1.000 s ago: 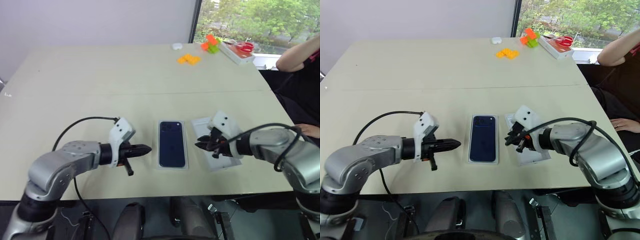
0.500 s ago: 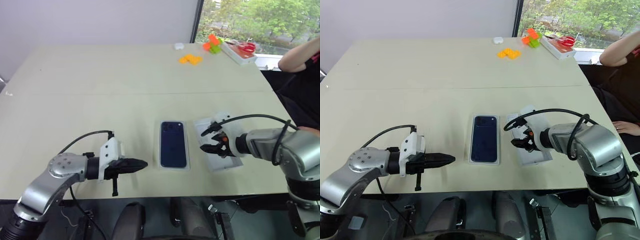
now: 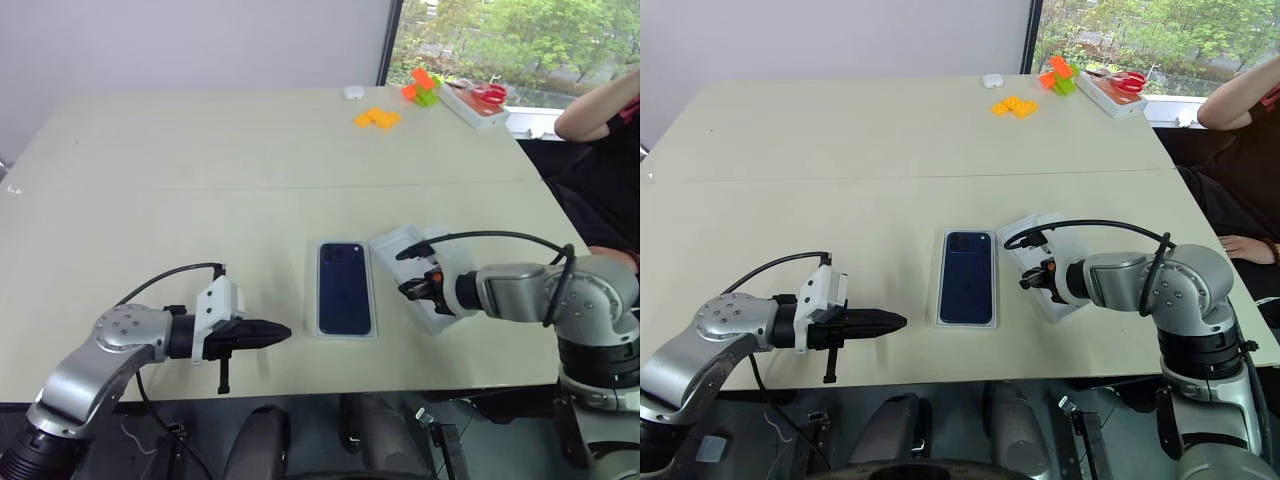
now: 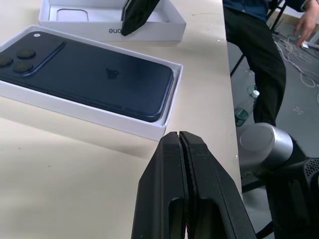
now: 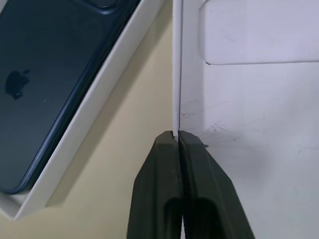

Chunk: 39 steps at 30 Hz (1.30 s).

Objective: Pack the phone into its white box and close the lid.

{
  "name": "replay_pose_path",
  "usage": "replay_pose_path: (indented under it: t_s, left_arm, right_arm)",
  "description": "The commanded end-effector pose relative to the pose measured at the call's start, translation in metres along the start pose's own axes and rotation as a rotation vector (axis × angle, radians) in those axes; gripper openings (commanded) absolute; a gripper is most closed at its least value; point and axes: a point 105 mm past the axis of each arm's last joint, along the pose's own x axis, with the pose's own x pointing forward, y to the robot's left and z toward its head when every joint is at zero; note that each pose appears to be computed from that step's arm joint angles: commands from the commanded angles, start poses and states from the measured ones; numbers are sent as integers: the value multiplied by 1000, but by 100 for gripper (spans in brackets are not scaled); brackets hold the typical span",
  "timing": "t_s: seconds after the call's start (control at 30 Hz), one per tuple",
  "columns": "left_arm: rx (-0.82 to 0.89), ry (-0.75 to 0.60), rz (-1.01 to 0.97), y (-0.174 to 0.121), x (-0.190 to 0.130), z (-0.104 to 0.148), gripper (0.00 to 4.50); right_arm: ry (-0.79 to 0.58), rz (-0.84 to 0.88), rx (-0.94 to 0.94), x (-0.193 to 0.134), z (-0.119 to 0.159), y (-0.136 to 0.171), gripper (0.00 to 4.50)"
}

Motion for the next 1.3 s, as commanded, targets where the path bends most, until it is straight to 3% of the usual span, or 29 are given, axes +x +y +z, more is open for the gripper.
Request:
replay_pose_path:
  t_s: [0.03, 0.13, 0.2, 0.27, 0.33, 0.4, 0.7, 0.83, 0.97, 1.07, 1.27, 1.3]
  left_arm:
    - [33, -51, 107, 16, -13, 13, 6]
    - [12, -80, 211, 31, -24, 15, 6]
    - [-5, -88, 276, 40, -32, 14, 6]
    - [-11, -91, 311, 44, -36, 13, 6]
    - [-28, -99, 397, 58, -46, 11, 6]
    - [-35, -101, 452, 67, -54, 9, 6]
    - [-14, -92, 528, 83, -62, 9, 6]
    - [-11, -93, 531, 85, -57, 9, 6]
    - [-9, -100, 515, 82, -50, 11, 6]
    - [-6, -111, 496, 80, -43, 12, 6]
    - [17, -166, 435, 77, -12, 29, 6]
    - [16, -177, 414, 74, -6, 31, 6]
  right_arm:
    - [-152, 6, 18, -21, 36, -1, 3]
    - [-326, 84, 9, -38, 64, 12, 3]
    - [-437, 284, 6, -49, 74, 43, 3]
    - [-457, 415, 20, -52, 73, 62, 3]
    - [-499, 680, 147, -55, 77, 108, 3]
    - [-481, 791, 320, -51, 82, 128, 3]
    - [-331, 826, 933, -1, 90, 164, 3]
    - [-199, 707, 1061, 21, 75, 161, 3]
    - [-175, 643, 1076, 26, 69, 153, 3]
    - [-187, 635, 1064, 23, 70, 151, 95]
    - [-334, 569, 815, 4, 84, 119, 390]
    - [-361, 553, 750, -2, 86, 110, 390]
